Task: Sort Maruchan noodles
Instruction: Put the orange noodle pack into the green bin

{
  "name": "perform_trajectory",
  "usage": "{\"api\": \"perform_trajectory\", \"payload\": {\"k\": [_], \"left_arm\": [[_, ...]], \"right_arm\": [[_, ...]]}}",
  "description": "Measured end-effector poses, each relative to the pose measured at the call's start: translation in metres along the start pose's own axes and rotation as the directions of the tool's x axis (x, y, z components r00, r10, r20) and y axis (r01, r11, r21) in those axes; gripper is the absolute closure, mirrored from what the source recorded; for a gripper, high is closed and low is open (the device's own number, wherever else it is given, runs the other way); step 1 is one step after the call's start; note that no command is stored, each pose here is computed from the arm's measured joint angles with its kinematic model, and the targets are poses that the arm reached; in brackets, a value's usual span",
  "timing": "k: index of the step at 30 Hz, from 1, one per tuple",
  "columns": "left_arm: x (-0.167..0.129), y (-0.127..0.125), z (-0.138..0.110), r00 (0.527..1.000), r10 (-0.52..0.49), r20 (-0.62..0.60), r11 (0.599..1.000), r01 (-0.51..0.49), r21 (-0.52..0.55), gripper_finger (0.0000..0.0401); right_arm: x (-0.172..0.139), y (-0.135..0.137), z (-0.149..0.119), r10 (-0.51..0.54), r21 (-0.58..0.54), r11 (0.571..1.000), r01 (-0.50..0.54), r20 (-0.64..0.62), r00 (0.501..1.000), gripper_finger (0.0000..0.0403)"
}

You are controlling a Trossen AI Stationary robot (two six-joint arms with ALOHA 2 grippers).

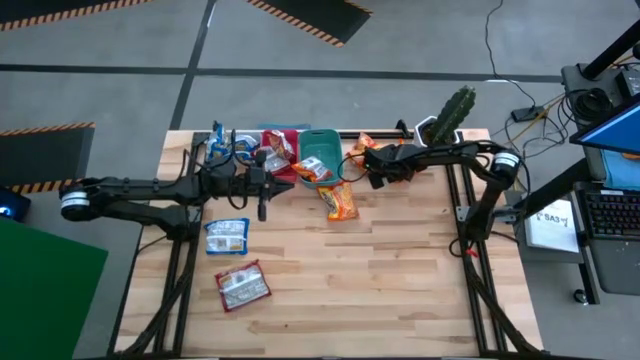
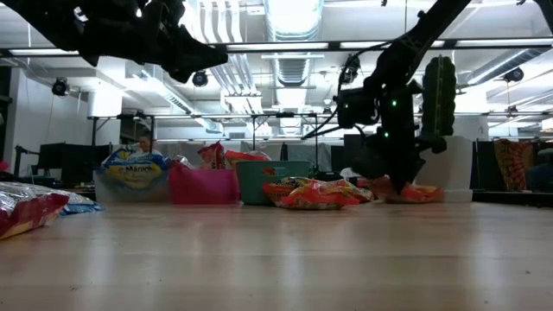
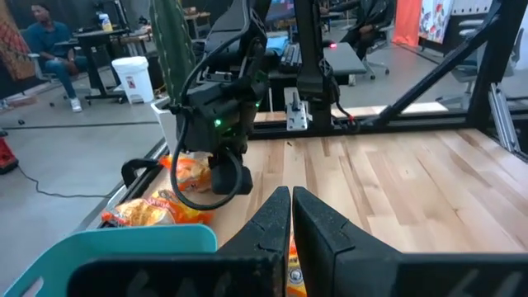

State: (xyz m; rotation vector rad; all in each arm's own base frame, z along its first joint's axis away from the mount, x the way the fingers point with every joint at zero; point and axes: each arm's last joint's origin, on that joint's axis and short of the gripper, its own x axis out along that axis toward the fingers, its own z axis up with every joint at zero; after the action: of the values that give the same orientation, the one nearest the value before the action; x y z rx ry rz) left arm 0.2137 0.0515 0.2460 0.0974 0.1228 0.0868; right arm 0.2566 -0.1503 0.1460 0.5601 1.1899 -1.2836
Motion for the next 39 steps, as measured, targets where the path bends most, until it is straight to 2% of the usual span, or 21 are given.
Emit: {"api": "perform_trajectory", "payload": {"k": [5,12,16,20,25,29,33,35,39], "left_arm": [[-0.002,0.000,0.002,1.000,0.002,0.007,1.000,-0.002,0.001,0.0401],[-0.014,0.000,0.014,0.997,0.011,0.073,0.999,-0.014,0.039,0.0401],[-0.022,0.000,0.021,0.993,0.033,0.113,0.997,-0.040,0.059,0.0401],[-0.027,0.001,0.025,0.988,0.069,0.135,0.995,-0.078,0.066,0.0401],[-0.029,0.001,0.027,0.986,0.072,0.147,0.994,-0.082,0.067,0.0401],[-0.030,0.001,0.028,0.985,0.073,0.154,0.994,-0.084,0.068,0.0401],[-0.031,0.001,0.029,0.984,0.075,0.160,0.994,-0.087,0.068,0.0401],[-0.031,0.001,0.029,0.984,0.082,0.159,0.993,-0.093,0.066,0.0401],[-0.031,0.001,0.029,0.983,0.100,0.157,0.993,-0.109,0.053,0.0401]], "right_arm": [[-0.020,-0.004,-0.002,0.039,-0.013,0.999,-0.039,0.035,0.999,0.0387],[-0.068,-0.019,-0.004,0.149,-0.020,0.989,-0.148,0.165,0.975,0.0389],[-0.097,-0.030,-0.006,0.235,-0.024,0.971,-0.238,0.262,0.936,0.0389],[-0.121,-0.035,-0.001,0.345,-0.064,0.935,-0.349,0.386,0.855,0.0389],[-0.140,-0.032,0.015,0.538,-0.158,0.829,-0.536,0.486,0.689,0.0390],[-0.142,-0.021,0.033,0.686,-0.255,0.698,-0.669,0.509,0.520,0.0390],[-0.127,-0.007,0.050,0.794,-0.304,0.561,-0.770,0.462,0.396,0.0390],[-0.115,0.002,0.057,0.819,-0.290,0.520,-0.803,0.434,0.374,0.0390],[-0.086,0.023,0.068,0.841,-0.240,0.507,-0.828,0.348,0.414,0.0390]]}}
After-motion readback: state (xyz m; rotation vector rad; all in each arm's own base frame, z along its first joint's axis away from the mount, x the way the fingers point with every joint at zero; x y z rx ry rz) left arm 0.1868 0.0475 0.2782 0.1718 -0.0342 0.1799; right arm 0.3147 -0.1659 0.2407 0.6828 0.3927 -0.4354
